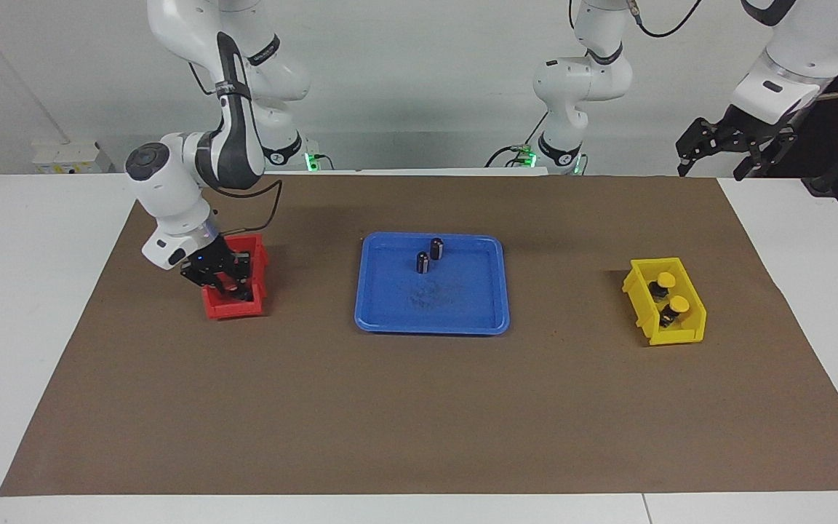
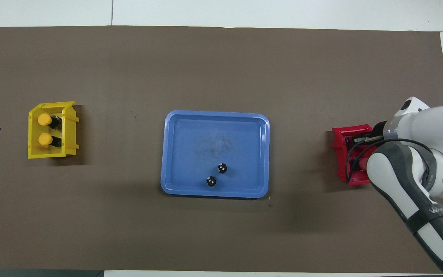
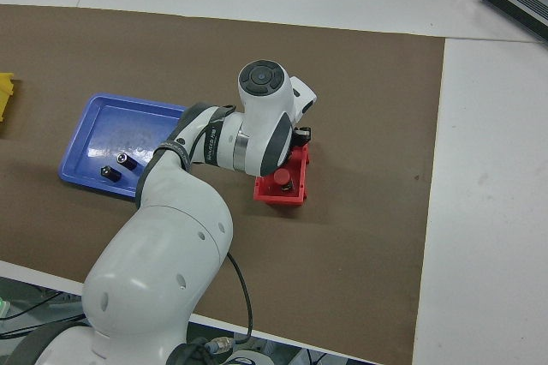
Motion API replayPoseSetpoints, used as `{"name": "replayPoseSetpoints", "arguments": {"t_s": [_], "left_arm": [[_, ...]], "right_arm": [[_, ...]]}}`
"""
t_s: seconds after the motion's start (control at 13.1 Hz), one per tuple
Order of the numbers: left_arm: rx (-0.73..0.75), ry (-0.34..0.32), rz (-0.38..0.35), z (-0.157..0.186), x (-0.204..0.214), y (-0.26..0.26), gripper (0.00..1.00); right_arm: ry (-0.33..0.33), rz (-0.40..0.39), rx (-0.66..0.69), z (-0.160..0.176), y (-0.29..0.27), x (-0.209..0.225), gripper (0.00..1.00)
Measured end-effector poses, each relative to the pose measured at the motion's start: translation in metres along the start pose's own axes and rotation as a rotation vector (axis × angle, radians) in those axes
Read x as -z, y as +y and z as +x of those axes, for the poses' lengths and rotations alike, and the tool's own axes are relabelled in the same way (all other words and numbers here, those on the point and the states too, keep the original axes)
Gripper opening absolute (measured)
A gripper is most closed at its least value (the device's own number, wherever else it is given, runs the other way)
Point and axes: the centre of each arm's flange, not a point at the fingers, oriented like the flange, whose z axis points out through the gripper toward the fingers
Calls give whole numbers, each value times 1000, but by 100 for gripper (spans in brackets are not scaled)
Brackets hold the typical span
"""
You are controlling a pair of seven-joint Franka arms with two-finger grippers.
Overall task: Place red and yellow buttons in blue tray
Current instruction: 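Grasp a red button with the right gripper and lift it, then carry the red button with the right gripper over the blue tray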
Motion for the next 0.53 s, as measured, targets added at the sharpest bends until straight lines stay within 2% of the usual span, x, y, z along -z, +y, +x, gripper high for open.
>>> {"name": "replayPoseSetpoints", "arguments": {"t_s": [0.15, 0.3, 0.38, 0.53], "left_arm": [[0, 0, 0, 0, 0, 0, 100], [0, 0, 0, 0, 0, 0, 100], [0, 0, 0, 0, 0, 0, 100], [0, 0, 0, 0, 0, 0, 100]], "right_arm": [[-56, -26, 38, 19, 5, 52, 41], [-72, -25, 47, 47, -15, 115, 41], [-65, -35, 33, 63, -44, 133, 41], [-18, -68, -12, 95, -144, 137, 41]]}}
